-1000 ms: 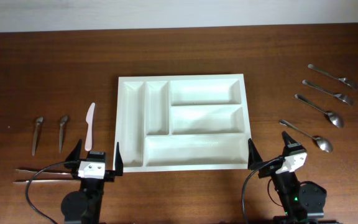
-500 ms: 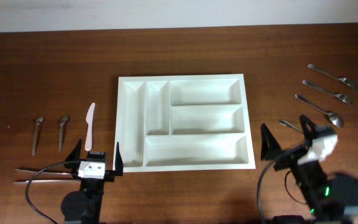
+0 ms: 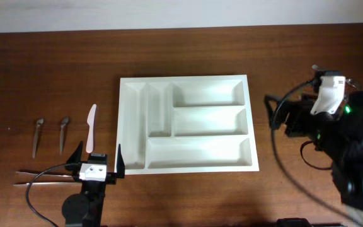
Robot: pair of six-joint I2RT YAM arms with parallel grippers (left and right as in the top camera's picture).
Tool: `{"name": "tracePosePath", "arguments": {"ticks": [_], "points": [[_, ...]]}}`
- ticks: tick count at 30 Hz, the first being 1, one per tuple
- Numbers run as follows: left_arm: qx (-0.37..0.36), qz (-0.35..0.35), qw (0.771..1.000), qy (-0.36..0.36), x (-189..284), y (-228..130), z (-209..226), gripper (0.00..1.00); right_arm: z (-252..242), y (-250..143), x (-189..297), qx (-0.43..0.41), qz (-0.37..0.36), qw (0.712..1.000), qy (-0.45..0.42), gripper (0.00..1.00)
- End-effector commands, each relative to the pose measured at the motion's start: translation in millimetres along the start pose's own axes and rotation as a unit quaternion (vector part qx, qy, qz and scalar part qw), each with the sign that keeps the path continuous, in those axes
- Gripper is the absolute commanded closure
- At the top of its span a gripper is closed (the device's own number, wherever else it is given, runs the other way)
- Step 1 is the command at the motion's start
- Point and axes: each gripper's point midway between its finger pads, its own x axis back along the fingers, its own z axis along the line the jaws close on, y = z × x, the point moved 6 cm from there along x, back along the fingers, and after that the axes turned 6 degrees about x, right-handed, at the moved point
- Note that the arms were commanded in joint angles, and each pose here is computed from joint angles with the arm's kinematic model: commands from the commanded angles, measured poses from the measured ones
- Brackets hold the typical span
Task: Pack container
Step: 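Move the right gripper over the spoons on the right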
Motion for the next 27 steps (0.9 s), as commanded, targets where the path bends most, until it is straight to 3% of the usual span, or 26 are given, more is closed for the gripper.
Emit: {"name": "tracePosePath", "arguments": {"ticks": [1,3,9,14,16,20,21,27], "points": [[-0.008,0.0,1.0,0.006,0,-2,2,0.01,-51,3,7,-0.188,-0.018,0.958,-0.216,0.01],[-0.008,0.0,1.0,0.006,0,-2,2,0.01,-66,5,8,-0.229,-0.02,0.94,-0.251,0.01],[-0.008,0.0,1.0,0.006,0,-2,2,0.01,-77,12,-6,-0.27,-0.015,0.938,-0.217,0.01],[-0.008,0.0,1.0,0.006,0,-2,2,0.01,-95,5,-16,-0.29,0.008,0.924,-0.248,0.01],[-0.008,0.0,1.0,0.006,0,-2,2,0.01,-110,-8,-15,-0.367,0.023,0.886,-0.281,0.01],[-0.008,0.0,1.0,0.006,0,-2,2,0.01,-148,-46,-6,-0.555,0.047,0.745,-0.368,0.01],[-0.008,0.0,1.0,0.006,0,-2,2,0.01,-157,-49,-7,-0.579,0.047,0.723,-0.374,0.01],[-0.008,0.0,1.0,0.006,0,-2,2,0.01,-190,-64,-26,-0.635,0.093,0.677,-0.361,0.01]]}}
